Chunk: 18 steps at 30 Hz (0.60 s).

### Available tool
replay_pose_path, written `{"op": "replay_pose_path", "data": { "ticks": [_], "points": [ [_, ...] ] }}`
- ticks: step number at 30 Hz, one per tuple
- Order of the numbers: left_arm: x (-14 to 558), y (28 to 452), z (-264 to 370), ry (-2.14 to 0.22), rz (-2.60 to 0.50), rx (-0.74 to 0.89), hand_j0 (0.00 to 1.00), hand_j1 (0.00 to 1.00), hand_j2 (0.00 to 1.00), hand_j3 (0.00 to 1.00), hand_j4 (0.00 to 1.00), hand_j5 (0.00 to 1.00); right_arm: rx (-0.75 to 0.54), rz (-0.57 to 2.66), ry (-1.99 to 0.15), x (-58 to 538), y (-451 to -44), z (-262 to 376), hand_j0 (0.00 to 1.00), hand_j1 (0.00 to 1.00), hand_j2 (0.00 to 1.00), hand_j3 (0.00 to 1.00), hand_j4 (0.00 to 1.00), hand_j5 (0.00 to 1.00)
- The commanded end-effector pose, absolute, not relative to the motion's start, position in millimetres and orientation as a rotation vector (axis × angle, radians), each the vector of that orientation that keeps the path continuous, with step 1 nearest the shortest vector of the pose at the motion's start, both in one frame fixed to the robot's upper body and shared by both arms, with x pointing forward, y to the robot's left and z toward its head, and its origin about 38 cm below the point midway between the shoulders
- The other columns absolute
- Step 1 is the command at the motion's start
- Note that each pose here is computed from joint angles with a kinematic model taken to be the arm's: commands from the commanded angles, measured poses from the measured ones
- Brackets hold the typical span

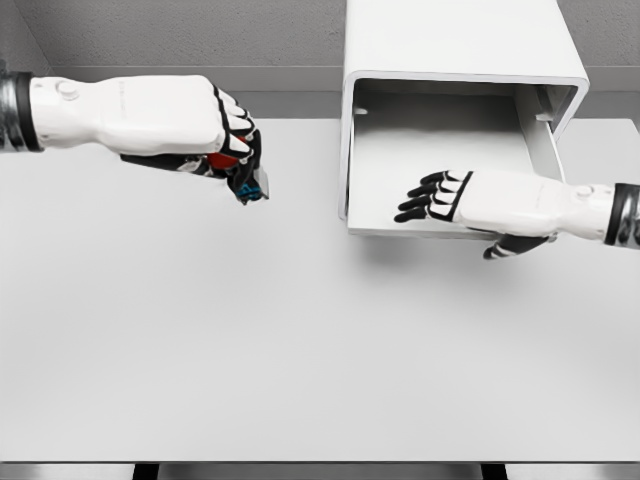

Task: Slide open multi-storey tabletop storage cabinets and put open load switch and slide close multi-storey tabletop storage cabinets

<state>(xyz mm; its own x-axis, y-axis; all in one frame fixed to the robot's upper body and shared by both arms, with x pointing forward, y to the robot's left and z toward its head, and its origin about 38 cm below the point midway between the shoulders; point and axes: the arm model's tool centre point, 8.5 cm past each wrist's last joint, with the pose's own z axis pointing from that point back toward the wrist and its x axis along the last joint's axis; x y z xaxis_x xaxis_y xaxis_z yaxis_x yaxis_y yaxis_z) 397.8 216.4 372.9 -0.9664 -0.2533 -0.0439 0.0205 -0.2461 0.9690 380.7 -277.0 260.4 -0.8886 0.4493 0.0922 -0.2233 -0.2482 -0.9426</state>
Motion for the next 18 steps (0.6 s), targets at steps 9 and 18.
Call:
{"op": "replay_pose_path", "data": {
  "ticks": [9,18],
  "points": [
    [398.3,182.7,393.1,-1.948,-2.332,0.257,0.36,0.36,0.36,0.36,0.36,0.36,-0.326,2.121,-1.613,373.9,-299.4,279.6,1.0,1.0,1.0,1.0,1.0,1.0],
    [396.3,141.8,407.7,-2.044,-2.389,0.277,0.36,0.36,0.36,0.36,0.36,0.36,-0.334,2.013,-1.66,366.5,-326.3,298.2,1.0,1.0,1.0,1.0,1.0,1.0]
  ]
}}
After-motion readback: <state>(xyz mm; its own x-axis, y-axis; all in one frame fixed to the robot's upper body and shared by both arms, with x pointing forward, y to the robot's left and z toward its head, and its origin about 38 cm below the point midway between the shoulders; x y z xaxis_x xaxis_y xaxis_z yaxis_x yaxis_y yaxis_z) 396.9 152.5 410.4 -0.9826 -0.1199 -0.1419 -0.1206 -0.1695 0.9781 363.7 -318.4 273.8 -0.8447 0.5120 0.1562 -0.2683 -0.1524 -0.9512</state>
